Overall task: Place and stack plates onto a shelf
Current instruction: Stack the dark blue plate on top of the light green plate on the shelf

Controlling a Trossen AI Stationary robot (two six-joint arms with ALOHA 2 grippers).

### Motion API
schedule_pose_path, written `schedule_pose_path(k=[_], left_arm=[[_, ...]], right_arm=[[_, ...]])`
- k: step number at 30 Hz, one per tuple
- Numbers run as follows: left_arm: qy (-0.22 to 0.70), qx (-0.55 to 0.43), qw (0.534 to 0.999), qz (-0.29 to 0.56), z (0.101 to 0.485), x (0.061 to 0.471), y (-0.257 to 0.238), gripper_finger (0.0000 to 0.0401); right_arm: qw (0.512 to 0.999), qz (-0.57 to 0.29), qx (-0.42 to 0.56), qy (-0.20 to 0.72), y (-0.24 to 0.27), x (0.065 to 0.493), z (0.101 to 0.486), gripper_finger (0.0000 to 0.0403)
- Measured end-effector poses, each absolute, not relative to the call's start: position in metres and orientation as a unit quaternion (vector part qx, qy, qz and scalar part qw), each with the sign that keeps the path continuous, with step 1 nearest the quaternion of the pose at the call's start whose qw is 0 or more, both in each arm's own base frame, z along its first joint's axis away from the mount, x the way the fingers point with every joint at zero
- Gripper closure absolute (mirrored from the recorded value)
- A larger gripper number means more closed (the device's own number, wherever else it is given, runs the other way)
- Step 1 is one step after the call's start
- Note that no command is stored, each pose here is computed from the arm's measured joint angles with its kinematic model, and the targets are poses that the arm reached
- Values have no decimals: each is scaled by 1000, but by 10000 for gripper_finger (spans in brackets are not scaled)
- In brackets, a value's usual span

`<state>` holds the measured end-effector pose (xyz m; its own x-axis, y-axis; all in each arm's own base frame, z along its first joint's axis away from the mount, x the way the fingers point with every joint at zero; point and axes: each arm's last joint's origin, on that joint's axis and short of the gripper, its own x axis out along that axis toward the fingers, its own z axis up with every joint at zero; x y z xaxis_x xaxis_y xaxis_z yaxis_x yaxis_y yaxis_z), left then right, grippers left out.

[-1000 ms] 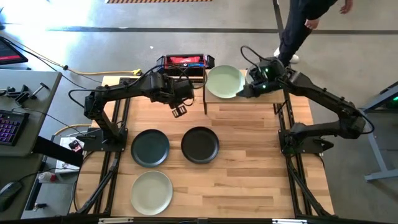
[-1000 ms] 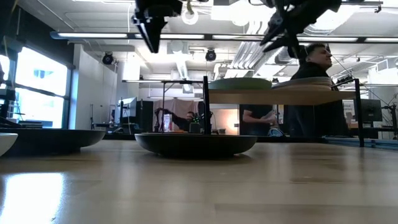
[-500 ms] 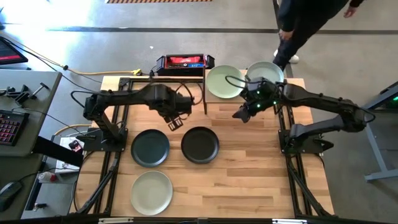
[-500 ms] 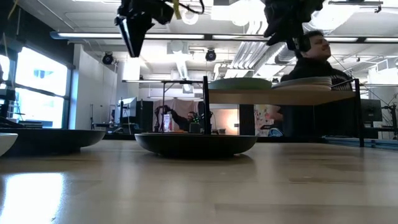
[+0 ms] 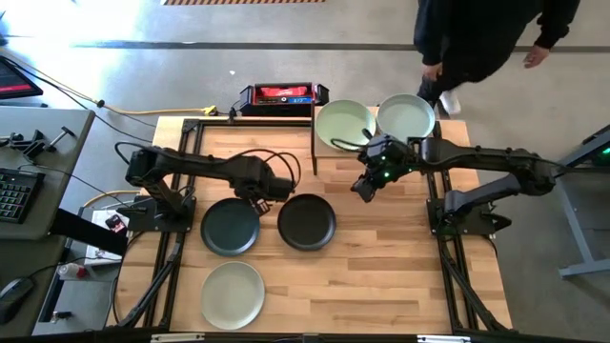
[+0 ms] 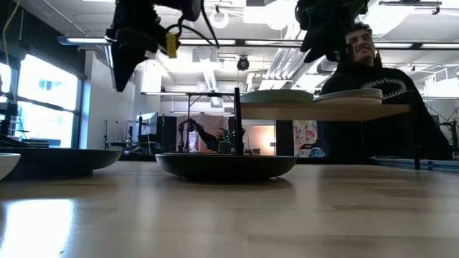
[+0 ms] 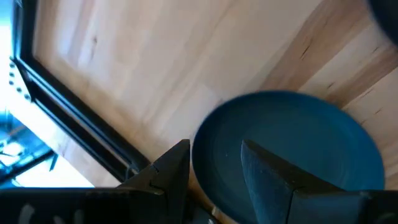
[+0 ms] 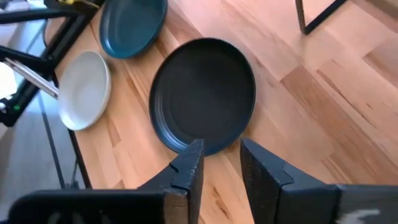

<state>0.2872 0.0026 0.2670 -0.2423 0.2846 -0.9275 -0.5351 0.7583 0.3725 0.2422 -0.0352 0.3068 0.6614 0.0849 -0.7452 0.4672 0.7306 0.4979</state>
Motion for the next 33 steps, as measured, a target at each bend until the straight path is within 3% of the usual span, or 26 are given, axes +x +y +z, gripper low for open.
schedule_pose_path(k=[7, 22, 33], left_arm=[[728, -98, 589, 336, 255, 282, -8, 266], [730, -204, 528, 382, 236, 270, -26, 266], [635, -330, 600, 359, 225, 295, -59, 266]], right_arm=[[837, -111, 340, 414, -27, 253, 297, 280], [840, -111, 330, 417, -23, 254, 296, 279], [840, -114, 328, 416, -24, 254, 296, 279]])
